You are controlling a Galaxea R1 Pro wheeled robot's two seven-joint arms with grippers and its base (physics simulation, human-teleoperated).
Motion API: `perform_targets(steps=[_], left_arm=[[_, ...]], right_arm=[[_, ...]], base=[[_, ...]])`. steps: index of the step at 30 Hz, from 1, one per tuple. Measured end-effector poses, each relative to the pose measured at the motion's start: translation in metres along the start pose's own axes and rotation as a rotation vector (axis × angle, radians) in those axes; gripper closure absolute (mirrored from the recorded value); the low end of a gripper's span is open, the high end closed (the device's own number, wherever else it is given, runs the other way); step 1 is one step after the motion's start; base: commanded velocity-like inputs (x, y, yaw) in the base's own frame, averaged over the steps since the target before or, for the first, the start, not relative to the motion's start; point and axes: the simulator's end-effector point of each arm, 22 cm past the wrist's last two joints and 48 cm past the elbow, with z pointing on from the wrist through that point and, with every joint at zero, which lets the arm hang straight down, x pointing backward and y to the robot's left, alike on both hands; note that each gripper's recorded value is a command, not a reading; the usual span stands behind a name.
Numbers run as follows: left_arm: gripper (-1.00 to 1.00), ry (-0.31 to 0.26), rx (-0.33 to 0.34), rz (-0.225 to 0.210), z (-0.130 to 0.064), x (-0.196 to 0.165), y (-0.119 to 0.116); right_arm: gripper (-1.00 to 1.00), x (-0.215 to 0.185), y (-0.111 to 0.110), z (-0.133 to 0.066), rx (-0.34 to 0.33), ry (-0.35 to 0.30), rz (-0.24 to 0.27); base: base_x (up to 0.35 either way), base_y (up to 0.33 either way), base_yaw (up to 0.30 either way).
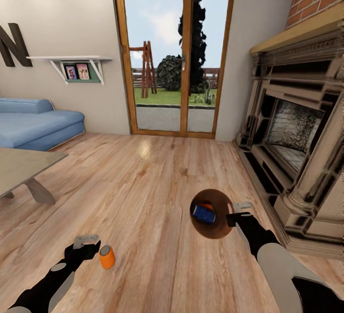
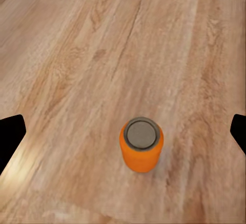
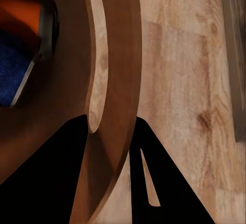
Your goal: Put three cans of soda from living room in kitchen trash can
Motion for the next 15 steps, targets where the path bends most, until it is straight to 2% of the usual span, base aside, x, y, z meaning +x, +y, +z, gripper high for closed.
perform_targets(steps=[5,10,15], left_arm=[[-1.00,-0.003,0.000,0.000,-0.0007,-0.0020,0.0001],[-1.00,-0.005,0.000,-0.001,-0.0009,-0.0026,-0.0001],[-1.00,-0.005,0.000,-0.005,-0.0009,-0.0028,0.0003]], right_arm=[[1.00,-0.0015,0.0019,-0.0016,-0.001,-0.002,-0.003],[1.00,-0.0019,0.0026,-0.0020,-0.002,-0.003,-0.003],[1.00,-0.0020,0.0028,-0.0020,-0.003,-0.003,-0.002]], base=[[0.181,-0.001,-0.063],[0.276,0.000,-0.012],[0.097,0.000,-0.002]])
